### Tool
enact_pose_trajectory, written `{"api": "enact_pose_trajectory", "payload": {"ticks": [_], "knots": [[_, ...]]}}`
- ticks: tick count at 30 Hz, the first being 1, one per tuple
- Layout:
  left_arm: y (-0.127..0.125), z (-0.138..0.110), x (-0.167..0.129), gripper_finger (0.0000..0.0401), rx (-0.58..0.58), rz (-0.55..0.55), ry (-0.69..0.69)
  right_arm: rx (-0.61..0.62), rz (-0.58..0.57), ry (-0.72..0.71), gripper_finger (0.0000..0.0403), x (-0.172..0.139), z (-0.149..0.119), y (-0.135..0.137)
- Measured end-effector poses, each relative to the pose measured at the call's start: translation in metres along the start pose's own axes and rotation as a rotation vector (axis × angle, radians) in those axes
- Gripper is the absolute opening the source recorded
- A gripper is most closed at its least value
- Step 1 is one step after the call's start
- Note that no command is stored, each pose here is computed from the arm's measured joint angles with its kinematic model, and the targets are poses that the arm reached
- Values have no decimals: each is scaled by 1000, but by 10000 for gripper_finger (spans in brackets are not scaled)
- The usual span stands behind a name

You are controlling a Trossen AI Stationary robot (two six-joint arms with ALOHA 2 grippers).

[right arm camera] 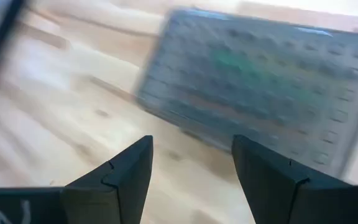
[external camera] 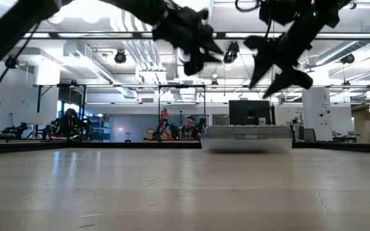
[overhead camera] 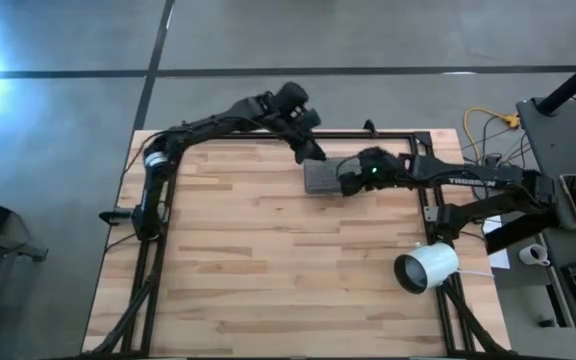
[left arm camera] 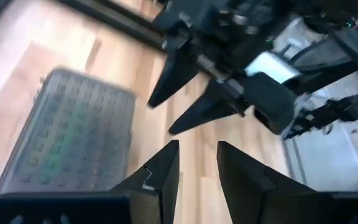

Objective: Pick & place school supplies into a supply box
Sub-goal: Return to Home Position

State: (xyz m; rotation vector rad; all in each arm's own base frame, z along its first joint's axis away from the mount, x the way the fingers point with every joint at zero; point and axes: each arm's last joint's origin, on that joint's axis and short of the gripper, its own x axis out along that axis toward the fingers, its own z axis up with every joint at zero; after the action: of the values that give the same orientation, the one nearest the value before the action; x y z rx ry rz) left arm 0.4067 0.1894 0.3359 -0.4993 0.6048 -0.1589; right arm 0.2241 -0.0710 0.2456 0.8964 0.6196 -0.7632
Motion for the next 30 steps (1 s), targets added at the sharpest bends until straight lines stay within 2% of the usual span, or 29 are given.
{"api": "enact_pose_trajectory", "payload": {"ticks": [2, 4, 6, 10, 13, 16, 20, 23, 27, 30], "knots": [[-15, 6, -18, 93, 7, -4, -36, 3, 73, -6, 210, -12, 8, 9], [-32, 8, -34, 93, 53, -12, -64, -113, 142, -36, 210, -26, 16, 19], [-48, 7, -49, 93, 126, -19, -86, -173, 199, -85, 210, -42, 24, 27], [-65, -11, -75, 93, 150, -42, -123, -267, 261, -158, 210, -71, 28, 23], [-70, -40, -89, 93, 136, -53, -187, -271, 354, -158, 210, -88, 18, 12], [-81, -79, -105, 93, 123, -93, -293, -258, 437, -133, 210, -94, -4, -4], [-92, -136, -126, 93, 129, -171, -480, -280, 680, -214, 210, -100, -33, -14], [-99, -176, -143, 93, 150, -209, -629, -358, 815, -259, 210, -102, -52, -22], [-102, -227, -159, 93, 145, -200, -769, -361, 839, -242, 210, -94, -72, -37], [-99, -257, -163, 93, 127, -140, -852, -219, 759, -247, 210, -79, -81, -51]]}}
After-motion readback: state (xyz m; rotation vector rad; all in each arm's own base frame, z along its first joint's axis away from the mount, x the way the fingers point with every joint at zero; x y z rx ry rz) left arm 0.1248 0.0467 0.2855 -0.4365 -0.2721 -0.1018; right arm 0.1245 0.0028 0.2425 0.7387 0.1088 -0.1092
